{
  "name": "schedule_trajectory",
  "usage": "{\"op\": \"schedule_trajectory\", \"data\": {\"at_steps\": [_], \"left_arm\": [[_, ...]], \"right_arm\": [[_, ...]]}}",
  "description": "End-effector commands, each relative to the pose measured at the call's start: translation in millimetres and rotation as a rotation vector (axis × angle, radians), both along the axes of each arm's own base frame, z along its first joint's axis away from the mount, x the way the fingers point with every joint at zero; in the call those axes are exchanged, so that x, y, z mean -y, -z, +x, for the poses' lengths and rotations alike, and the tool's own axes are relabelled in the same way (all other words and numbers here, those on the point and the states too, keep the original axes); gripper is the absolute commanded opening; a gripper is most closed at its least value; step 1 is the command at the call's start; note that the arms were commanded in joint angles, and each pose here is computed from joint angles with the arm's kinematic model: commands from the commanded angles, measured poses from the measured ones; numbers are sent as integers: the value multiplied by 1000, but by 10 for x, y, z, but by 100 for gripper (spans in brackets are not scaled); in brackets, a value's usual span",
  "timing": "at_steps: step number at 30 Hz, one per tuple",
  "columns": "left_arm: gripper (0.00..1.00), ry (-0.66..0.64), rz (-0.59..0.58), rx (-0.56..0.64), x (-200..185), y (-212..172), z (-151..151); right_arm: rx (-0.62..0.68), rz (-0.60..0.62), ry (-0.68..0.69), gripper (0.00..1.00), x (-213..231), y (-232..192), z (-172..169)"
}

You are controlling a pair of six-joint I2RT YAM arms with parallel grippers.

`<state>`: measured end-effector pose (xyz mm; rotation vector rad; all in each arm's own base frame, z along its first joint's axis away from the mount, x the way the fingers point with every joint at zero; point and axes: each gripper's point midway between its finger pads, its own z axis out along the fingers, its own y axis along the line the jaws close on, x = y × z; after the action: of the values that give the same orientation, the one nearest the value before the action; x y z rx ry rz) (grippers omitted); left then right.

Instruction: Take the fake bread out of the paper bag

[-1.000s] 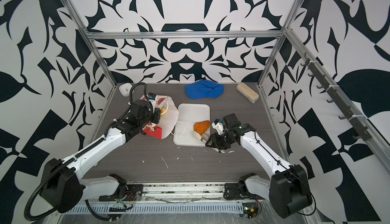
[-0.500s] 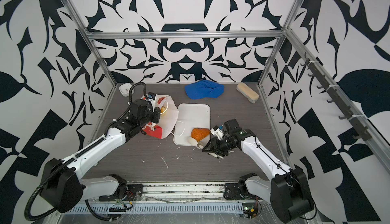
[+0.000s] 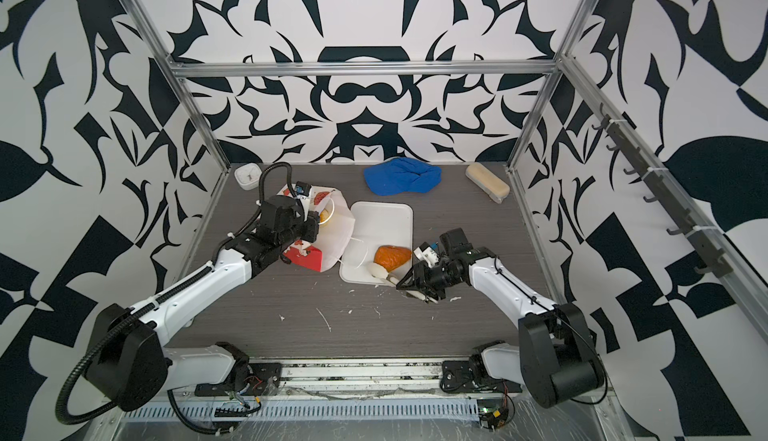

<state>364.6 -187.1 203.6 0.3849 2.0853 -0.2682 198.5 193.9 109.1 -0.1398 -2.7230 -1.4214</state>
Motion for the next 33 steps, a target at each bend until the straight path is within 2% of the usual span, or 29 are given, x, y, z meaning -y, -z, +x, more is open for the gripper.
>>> {"op": "schedule_trajectory", "data": {"at_steps": [1,13,20,25,30,33], "left_arm": [[3,14,-28,29,54,-74,31],[3,21,-31,37,74,-97,50],[3,26,-30,41,82,-93,52],[3,27,-33,41,90,-83,56],[3,26,-29,46,87,-88,65],[3,27,-32,50,94,-88,73]], "right_arm": [[97,34,24,50,-44,-191,260],[7,108,74,51,-36,-490,105],[-115,225,177,51,-85,-491,130],[-120,243,187,52,-89,-607,111],[-139,122,164,52,15,-547,-72],[-93,12,164,51,120,-477,-70]]}}
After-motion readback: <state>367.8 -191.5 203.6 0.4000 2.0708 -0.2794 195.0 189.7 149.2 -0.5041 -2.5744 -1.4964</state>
